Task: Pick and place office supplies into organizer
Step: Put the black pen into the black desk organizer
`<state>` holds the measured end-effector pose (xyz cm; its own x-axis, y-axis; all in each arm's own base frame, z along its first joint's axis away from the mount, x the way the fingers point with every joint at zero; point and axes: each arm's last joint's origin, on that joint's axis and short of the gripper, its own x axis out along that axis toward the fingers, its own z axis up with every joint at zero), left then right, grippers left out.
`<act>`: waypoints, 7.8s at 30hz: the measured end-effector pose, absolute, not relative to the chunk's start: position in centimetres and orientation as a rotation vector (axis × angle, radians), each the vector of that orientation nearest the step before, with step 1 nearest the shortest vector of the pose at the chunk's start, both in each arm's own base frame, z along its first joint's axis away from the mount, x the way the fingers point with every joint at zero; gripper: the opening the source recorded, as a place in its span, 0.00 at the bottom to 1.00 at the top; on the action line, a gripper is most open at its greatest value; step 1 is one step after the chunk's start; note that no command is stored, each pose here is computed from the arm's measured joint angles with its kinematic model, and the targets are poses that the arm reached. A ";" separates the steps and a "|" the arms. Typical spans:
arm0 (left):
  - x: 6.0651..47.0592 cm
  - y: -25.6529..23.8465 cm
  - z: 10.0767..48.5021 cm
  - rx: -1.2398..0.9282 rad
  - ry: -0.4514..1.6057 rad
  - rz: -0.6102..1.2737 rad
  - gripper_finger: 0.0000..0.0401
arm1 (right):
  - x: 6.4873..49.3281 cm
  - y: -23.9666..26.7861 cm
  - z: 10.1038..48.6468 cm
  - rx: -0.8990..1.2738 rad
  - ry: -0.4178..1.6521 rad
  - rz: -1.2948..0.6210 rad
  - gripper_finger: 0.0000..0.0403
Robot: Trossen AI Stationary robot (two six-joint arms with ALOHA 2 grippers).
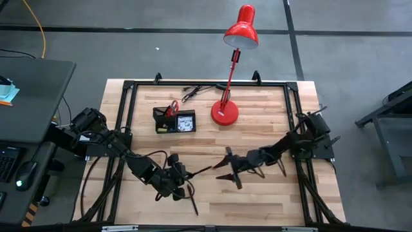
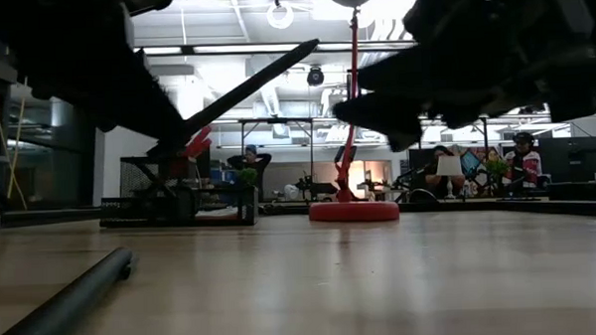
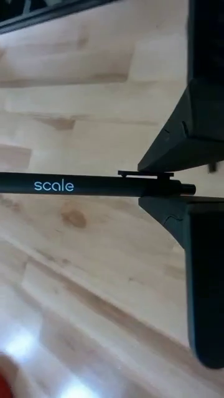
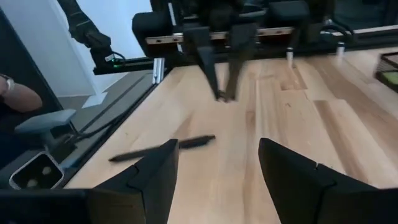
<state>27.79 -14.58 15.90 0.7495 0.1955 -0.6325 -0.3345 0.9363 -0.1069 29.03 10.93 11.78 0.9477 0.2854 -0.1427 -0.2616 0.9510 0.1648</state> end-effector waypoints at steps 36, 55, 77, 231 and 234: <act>28.0 -14.7 16.2 -0.202 0.618 0.293 0.09 | 33.3 12.1 14.7 0.013 0.033 0.288 0.35; 27.9 -14.5 16.2 -0.165 0.610 0.335 0.09 | 33.3 11.9 14.7 0.013 0.040 0.232 0.07; 25.9 -15.6 17.5 -0.063 0.566 0.379 0.09 | 33.4 11.5 14.8 0.013 0.032 0.203 0.04; 9.7 -18.7 19.0 -0.058 0.253 0.433 0.81 | 48.8 9.6 24.8 0.389 1.204 -0.029 0.33; 9.7 -18.6 18.9 -0.002 0.296 0.434 0.81 | 48.6 11.8 24.9 0.426 1.182 -0.048 0.33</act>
<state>9.67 -18.65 18.89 0.8650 0.4144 -0.2829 -0.4150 0.9078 0.0606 48.56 11.78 24.92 0.3876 0.1839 -0.9033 0.2564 0.9197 0.2973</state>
